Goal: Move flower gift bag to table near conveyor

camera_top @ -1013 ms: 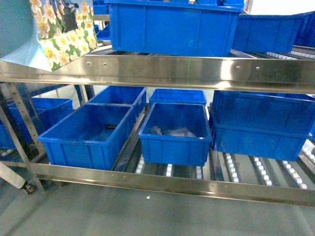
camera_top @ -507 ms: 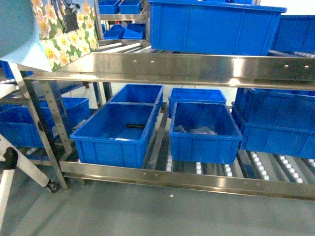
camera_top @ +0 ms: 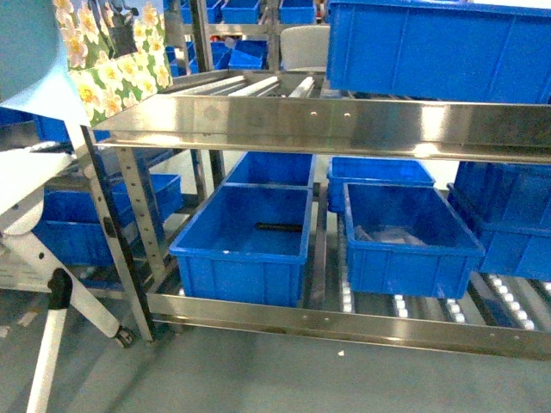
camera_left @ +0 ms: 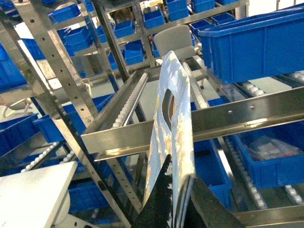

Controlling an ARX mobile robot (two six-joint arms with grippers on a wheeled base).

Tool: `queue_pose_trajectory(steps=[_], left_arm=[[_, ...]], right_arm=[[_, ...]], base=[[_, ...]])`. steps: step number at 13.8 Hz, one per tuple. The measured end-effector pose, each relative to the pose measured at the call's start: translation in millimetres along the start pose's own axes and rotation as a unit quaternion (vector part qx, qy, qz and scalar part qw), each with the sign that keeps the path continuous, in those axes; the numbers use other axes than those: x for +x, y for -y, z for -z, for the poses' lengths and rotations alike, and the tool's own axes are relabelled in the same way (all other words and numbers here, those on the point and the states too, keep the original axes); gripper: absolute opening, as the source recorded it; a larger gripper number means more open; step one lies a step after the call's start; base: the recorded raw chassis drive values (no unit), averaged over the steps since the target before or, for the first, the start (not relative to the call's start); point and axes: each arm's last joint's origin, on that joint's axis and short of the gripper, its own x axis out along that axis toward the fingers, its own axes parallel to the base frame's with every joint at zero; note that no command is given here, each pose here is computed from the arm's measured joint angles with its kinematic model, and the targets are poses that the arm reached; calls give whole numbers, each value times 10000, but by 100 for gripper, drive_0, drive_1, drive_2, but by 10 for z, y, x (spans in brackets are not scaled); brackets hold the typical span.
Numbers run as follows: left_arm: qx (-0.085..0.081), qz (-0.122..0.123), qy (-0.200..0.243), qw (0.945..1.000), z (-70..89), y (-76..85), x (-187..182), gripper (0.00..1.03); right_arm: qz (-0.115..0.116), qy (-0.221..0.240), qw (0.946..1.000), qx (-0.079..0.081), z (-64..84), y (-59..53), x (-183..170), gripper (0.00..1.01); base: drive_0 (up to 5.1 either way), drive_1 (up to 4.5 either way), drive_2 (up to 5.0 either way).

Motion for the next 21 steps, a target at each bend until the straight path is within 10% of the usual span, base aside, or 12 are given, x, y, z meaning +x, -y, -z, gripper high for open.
queue_pose_trajectory(steps=[21], left_arm=[[1,0,-2,10000,1,1,1,2]], right_arm=[[3,-7,10000,3,5,0,-1,2]], base=[[-471,378,87]])
